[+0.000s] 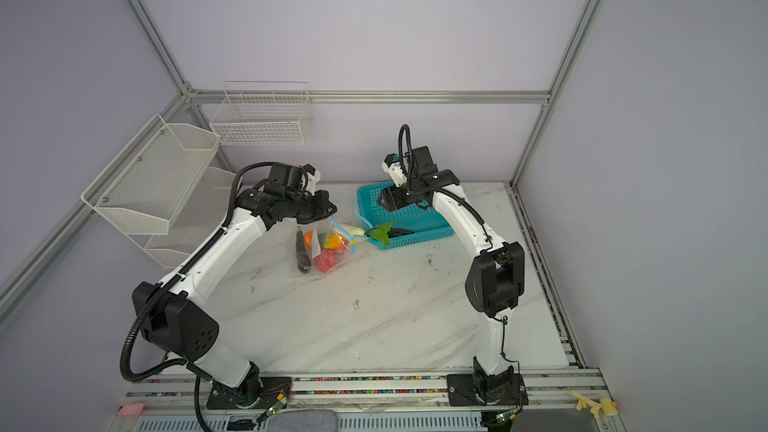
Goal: Place the food in the zip-top bag and seal the zipper
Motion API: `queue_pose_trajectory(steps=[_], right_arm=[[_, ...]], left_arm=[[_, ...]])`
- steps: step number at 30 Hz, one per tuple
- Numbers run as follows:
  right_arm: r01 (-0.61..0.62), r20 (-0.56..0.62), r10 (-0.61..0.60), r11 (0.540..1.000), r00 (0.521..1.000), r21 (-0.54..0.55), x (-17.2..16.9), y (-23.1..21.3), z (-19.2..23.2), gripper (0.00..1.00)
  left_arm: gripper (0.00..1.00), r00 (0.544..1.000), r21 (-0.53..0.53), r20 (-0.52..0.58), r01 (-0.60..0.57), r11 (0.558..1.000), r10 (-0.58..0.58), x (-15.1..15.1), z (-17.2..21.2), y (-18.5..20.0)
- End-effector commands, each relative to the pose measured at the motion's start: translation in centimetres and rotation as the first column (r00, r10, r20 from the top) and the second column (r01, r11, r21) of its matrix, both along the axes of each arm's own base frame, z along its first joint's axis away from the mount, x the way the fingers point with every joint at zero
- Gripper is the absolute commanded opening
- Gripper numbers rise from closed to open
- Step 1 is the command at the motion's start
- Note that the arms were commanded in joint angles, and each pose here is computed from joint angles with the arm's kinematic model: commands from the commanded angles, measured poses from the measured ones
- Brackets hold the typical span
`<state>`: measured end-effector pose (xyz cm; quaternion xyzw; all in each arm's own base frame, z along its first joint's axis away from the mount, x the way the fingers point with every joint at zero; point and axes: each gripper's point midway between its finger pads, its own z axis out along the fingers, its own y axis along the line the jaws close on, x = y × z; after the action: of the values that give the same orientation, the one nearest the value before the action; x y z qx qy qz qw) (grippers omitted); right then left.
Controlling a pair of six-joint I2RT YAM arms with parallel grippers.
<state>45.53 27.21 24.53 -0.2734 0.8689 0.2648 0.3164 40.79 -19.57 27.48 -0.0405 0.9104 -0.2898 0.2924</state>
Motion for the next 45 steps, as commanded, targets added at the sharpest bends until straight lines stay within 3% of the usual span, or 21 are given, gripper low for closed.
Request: queue_pose_trajectory(steps=[1,13,24,36,45], right_arm=[[-0.098,-0.053,0.104,0.990,0.993,0.097,-1.3,2.0,-0.2,0.67],[-0.199,-0.045,0.211,0.962,0.977,0.187,-3.0,4.6,1.2,0.64],[-0.289,-0.035,0.295,0.950,0.955,0.119,-4.0,9.4,-0.2,0.61],[-0.310,-0.024,0.315,0.943,0.949,0.121,-3.6,10.9,0.5,0.45],[-0.303,0.002,0.305,0.945,0.952,0.122,-3.6,10.7,2.1,0.41]], left_arm=[[0.00,0.999,-0.066,0.053,0.003,0.998,0.000,-0.3,2.3,0.0],[0.00,0.995,-0.107,0.091,-0.018,0.994,0.028,-0.2,4.6,1.4],[0.00,0.994,-0.124,0.106,-0.029,0.992,0.042,-0.7,5.5,2.1],[0.00,0.994,-0.121,0.101,-0.031,0.992,0.044,-0.8,5.1,2.5],[0.00,0.995,-0.121,0.092,-0.036,0.992,0.047,-0.8,4.8,2.7]])
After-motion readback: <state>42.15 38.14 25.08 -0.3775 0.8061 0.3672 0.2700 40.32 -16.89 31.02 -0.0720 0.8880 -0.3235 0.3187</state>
